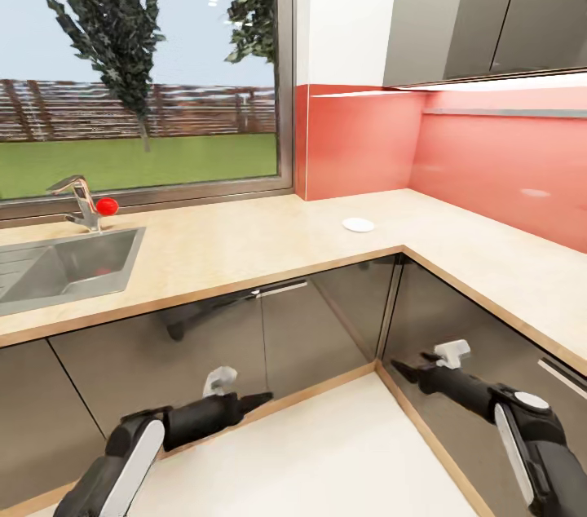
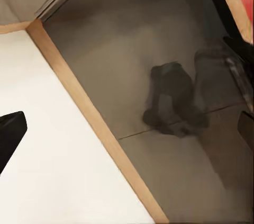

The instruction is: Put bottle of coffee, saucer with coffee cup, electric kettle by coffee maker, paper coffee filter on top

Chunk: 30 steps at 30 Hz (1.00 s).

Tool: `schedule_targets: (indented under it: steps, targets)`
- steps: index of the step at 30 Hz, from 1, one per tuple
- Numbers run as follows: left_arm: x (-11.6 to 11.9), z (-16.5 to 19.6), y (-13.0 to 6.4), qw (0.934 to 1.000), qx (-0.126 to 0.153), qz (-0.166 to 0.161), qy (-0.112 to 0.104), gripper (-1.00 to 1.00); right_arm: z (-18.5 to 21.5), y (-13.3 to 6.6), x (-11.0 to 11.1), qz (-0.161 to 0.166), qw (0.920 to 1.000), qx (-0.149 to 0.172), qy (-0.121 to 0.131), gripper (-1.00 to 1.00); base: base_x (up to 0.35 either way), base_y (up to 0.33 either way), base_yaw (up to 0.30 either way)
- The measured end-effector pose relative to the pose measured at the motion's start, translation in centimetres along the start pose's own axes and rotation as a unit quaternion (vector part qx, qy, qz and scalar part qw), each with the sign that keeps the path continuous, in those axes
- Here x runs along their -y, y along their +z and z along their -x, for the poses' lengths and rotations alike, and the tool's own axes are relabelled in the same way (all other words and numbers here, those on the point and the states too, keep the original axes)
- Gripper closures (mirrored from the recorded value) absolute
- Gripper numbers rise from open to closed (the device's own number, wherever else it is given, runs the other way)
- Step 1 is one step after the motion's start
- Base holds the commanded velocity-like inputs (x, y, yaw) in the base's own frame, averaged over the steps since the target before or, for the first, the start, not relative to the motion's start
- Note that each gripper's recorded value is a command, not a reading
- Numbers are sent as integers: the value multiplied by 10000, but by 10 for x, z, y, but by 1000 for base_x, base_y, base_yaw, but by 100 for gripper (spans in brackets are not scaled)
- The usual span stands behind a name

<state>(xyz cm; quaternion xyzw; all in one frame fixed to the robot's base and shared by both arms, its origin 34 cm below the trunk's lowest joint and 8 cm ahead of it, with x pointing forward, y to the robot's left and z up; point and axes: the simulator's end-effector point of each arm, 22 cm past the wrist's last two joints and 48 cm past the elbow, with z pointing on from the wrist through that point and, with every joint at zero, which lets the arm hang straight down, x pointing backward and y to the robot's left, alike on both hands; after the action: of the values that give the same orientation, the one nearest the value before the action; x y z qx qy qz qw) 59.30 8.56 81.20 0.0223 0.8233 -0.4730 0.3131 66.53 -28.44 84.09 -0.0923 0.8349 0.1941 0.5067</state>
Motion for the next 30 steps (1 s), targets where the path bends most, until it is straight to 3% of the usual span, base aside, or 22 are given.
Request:
schedule_targets:
  steps: [3,6,9,12,14,18,23,27,30]
  targets:
    - [33,14,-2,9995,51,-237,220,-100,54,0,-1,71,9996,264,64,-100,0,0,0]
    - [80,28,3,9972,176,-627,370,-100,134,-1,-2,163,9985,441,269,-100,0,0,0]
    - [102,44,8,9952,313,-812,438,-100,186,-4,-3,193,9974,640,268,-100,0,0,0]
    - [148,126,3,9871,843,-1240,554,-100,253,-9,-5,290,9957,767,438,-100,0,0,0]
    - [184,177,-17,9760,1316,-1630,602,-100,310,-29,-21,524,9916,1129,358,-100,0,0,0]
    - [188,189,-23,9730,1459,-1693,570,-100,314,-28,-18,535,9914,1118,424,-100,0,0,0]
    - [160,219,-53,9672,1998,-1547,272,-100,318,-58,41,56,9900,1248,661,-100,0,0,0]
    - [151,224,-60,9652,2128,-1514,154,-100,318,-68,59,-57,9889,1277,757,-100,94,-80,0]
    - [148,225,-61,9652,2139,-1499,118,-100,311,-67,61,-40,9892,1223,806,-100,237,-207,0]
